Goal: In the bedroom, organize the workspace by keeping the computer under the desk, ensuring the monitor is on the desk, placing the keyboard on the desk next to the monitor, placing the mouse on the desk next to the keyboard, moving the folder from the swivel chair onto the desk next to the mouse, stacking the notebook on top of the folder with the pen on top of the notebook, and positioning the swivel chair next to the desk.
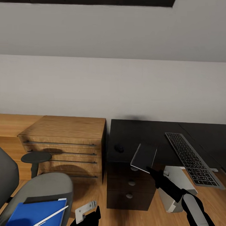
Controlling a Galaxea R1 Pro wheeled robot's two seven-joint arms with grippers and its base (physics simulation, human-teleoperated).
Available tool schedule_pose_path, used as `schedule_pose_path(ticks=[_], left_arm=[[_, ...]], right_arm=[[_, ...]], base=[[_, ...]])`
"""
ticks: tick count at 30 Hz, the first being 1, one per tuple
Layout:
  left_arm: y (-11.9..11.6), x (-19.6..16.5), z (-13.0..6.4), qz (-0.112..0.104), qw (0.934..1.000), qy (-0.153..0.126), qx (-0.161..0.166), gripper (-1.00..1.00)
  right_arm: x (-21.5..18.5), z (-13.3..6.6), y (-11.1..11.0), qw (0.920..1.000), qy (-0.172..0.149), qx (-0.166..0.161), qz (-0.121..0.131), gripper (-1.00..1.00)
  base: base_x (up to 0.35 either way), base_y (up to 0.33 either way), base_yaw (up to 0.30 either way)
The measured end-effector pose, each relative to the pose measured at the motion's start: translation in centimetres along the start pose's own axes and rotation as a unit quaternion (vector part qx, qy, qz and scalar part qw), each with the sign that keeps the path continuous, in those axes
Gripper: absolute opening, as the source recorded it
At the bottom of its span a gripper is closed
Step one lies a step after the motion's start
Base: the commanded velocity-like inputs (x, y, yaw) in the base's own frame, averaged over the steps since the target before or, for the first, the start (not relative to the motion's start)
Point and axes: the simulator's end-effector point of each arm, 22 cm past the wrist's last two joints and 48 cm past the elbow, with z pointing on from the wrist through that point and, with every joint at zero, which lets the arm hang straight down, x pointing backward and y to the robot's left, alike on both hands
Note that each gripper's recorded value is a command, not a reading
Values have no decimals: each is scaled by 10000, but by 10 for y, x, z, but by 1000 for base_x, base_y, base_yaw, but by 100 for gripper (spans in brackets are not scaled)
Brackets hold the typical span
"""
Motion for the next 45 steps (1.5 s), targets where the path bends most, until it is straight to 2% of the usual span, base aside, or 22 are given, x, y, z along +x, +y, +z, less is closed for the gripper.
schedule_pose_path(ticks=[23,24,45], left_arm=[[0,0,0,-3,10000,-2,-4,100],[0,0,0,-3,10000,-2,-4,100],[1,0,0,4,10000,-6,-7,100]], right_arm=[[0,0,-1,10000,2,15,5,-100],[0,0,-1,10000,2,15,5,100],[-1,0,0,10000,-13,-2,4,100]], base=[[0,0,0],[0,0,0],[0,0,0]])
